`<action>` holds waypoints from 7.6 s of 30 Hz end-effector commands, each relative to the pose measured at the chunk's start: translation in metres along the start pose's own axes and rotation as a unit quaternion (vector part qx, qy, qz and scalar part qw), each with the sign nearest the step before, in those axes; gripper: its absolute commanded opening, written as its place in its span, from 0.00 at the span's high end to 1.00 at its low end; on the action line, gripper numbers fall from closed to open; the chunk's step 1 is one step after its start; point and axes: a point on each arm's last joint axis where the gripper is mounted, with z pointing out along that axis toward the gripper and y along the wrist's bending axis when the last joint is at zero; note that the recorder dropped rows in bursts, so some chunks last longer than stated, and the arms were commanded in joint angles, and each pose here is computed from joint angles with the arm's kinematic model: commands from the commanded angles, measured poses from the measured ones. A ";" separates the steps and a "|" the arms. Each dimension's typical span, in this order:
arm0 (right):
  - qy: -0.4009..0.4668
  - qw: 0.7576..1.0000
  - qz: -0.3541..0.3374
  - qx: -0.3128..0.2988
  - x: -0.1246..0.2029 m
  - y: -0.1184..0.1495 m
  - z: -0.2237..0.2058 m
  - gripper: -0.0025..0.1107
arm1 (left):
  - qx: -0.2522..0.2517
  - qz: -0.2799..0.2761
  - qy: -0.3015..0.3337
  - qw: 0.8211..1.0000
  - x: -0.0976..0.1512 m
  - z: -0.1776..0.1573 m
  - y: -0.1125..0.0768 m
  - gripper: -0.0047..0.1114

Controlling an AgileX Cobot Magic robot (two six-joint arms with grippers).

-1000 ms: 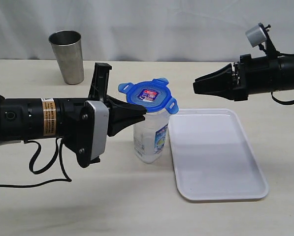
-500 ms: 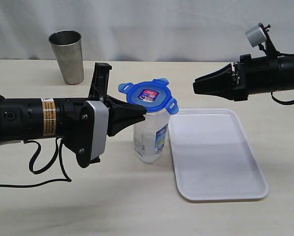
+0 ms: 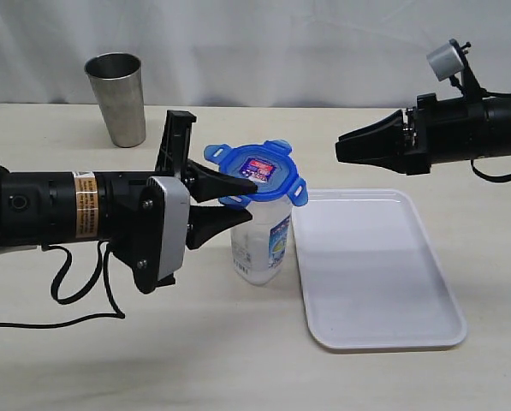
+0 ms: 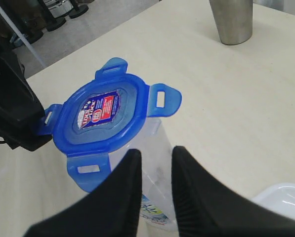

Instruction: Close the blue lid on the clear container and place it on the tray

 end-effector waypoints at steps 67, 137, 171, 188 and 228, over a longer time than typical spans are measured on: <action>0.079 0.992 0.001 0.097 -0.027 0.035 0.011 0.94 | -0.103 -0.563 0.085 0.816 0.086 -0.023 0.058 0.96; 0.089 0.991 -0.061 0.085 -0.034 0.066 0.093 0.94 | -0.054 -0.551 -0.035 0.832 0.076 -0.002 -0.076 0.68; 0.088 0.991 -0.059 0.085 -0.034 0.066 0.093 0.94 | -0.020 -0.576 -0.022 0.817 0.078 0.090 -0.070 0.40; 0.059 0.995 -0.033 0.074 -0.060 0.079 0.083 0.69 | 0.005 -0.563 0.008 0.826 0.085 0.086 -0.077 0.96; 0.229 0.948 0.214 0.054 -0.058 0.048 0.093 0.63 | 0.124 -0.498 -0.100 0.853 0.109 0.054 -0.062 0.96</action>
